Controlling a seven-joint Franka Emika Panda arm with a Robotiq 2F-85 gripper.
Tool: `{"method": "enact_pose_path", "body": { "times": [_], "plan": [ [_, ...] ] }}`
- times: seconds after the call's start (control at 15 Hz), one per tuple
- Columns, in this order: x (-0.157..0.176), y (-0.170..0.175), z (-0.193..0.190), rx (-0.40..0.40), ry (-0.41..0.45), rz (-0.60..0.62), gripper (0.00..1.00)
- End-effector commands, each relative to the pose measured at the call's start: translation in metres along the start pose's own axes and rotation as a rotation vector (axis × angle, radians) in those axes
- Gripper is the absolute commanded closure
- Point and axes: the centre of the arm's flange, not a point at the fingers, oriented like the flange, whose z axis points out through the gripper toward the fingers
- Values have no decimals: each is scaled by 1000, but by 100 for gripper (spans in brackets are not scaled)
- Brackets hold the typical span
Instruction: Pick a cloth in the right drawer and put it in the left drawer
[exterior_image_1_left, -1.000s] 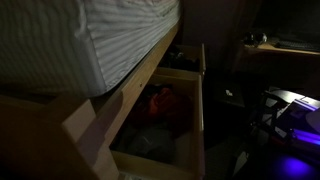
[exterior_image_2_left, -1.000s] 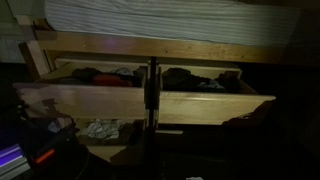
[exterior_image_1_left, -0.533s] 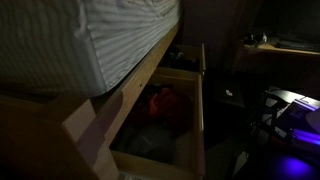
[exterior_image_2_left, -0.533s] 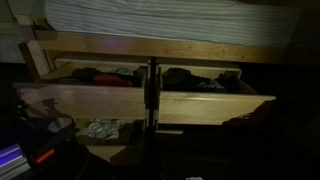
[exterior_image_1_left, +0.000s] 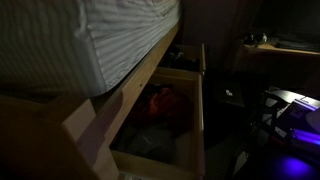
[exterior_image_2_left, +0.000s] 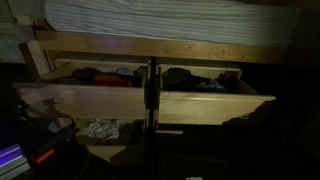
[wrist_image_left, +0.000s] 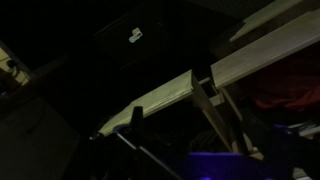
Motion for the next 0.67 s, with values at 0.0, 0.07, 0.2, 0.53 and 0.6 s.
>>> {"method": "enact_pose_path", "body": {
  "times": [0.0, 0.07, 0.2, 0.53, 0.6],
  "plan": [
    [33, 15, 70, 145, -35, -130, 0],
    [37, 19, 91, 189, -42, -160, 0],
    [39, 22, 127, 270, -95, -216, 0],
    [29, 15, 127, 255, -109, -196, 0],
    [24, 12, 119, 240, -79, -185, 0]
  ]
}}
